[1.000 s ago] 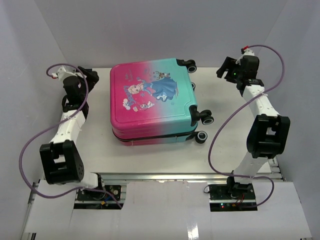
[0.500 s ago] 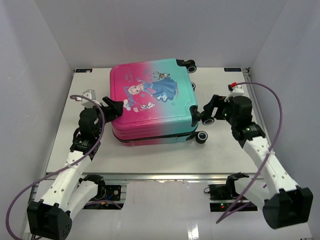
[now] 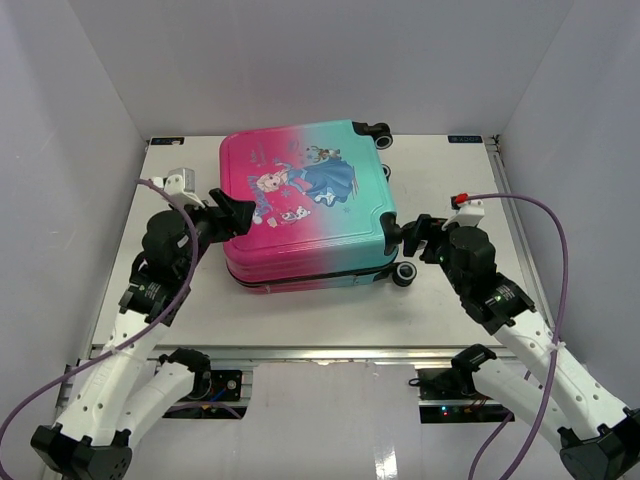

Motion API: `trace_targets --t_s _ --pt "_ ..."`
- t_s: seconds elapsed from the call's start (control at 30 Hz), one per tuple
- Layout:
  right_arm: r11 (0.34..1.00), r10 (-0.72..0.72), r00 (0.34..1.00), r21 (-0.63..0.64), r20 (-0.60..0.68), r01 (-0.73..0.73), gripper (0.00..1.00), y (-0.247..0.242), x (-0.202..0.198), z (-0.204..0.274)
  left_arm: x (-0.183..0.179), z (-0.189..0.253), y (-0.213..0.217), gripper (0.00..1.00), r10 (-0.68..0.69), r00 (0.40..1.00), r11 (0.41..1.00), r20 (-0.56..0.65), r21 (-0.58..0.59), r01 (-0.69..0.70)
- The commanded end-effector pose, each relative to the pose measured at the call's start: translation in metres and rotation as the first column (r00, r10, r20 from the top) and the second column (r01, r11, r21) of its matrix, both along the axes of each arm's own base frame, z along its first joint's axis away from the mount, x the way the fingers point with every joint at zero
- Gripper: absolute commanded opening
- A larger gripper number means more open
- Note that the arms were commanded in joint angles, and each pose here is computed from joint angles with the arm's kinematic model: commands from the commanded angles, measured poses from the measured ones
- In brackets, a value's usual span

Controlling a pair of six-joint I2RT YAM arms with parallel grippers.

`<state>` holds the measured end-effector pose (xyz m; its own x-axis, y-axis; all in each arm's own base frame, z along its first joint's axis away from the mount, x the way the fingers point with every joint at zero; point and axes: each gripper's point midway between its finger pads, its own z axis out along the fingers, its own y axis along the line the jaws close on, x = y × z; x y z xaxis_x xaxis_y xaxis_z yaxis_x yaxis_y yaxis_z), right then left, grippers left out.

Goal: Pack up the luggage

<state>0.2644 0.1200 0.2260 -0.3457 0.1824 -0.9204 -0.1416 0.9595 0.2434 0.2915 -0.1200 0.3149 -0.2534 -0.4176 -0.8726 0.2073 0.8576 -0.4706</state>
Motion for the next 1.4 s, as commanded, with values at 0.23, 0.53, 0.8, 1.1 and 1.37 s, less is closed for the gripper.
trace_targets --t_s 0.23,0.53,0.8,1.1,1.37 --pt "0.97 0.225 0.973 0.087 0.043 -0.228 0.82 0.045 -0.035 0.013 0.027 0.017 -0.012 0.85 0.01 0.999 0.999 -0.037 0.046 -0.009" --pt "0.93 0.344 0.938 0.121 0.051 -0.348 0.79 0.07 -0.056 0.007 0.013 0.012 -0.063 0.84 -0.126 0.991 0.985 -0.049 0.115 0.131" --pt "0.921 0.383 0.924 0.081 -0.004 -0.381 0.74 0.094 -0.062 -0.033 -0.019 -0.004 -0.075 0.82 -0.171 0.983 0.975 -0.063 0.136 0.178" --pt "0.936 0.351 0.936 0.014 0.006 -0.351 0.72 0.105 -0.065 -0.054 -0.013 -0.049 -0.088 0.83 -0.164 0.978 0.97 -0.125 0.158 0.183" --pt "0.904 0.425 0.892 -0.025 0.153 -0.426 0.7 0.128 -0.066 -0.05 -0.014 -0.064 -0.089 0.85 -0.175 0.979 0.971 -0.102 0.149 0.189"
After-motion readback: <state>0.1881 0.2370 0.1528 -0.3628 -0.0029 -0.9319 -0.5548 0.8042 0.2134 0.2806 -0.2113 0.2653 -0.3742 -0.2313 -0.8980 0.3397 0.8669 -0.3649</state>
